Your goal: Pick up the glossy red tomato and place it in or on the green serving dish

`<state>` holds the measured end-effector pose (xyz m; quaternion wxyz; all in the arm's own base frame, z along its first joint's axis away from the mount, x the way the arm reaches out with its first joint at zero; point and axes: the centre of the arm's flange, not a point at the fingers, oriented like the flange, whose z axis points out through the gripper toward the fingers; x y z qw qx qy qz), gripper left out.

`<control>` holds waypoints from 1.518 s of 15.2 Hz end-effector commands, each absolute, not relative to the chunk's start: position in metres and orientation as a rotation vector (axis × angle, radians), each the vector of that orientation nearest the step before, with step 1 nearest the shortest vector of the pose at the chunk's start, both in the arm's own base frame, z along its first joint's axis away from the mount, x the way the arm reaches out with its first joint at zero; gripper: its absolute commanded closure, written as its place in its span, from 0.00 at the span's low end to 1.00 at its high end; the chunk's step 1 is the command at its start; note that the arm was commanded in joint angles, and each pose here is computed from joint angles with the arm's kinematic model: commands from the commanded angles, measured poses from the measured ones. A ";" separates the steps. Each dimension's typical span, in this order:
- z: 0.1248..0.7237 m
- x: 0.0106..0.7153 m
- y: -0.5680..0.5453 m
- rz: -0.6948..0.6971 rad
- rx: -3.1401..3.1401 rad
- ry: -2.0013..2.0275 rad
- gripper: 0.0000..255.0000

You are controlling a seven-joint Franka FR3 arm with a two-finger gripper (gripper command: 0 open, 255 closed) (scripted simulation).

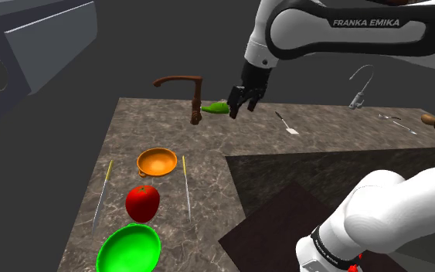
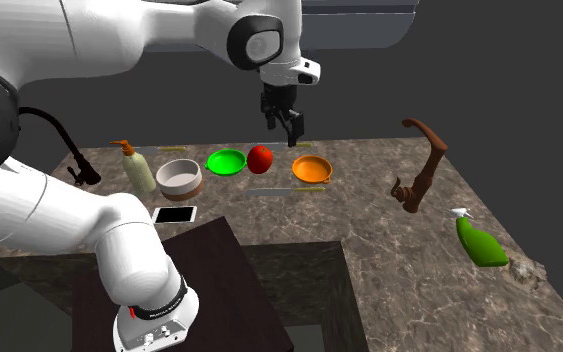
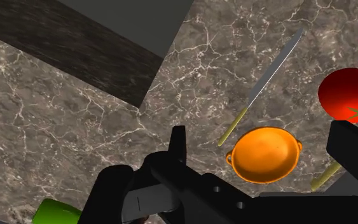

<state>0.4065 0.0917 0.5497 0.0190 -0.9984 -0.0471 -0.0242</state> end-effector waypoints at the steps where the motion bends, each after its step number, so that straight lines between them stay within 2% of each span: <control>1: 0.537 0.420 0.113 -0.039 -3.097 -0.148 0.00; 23: 0.368 0.541 0.336 0.352 -3.046 -0.176 0.00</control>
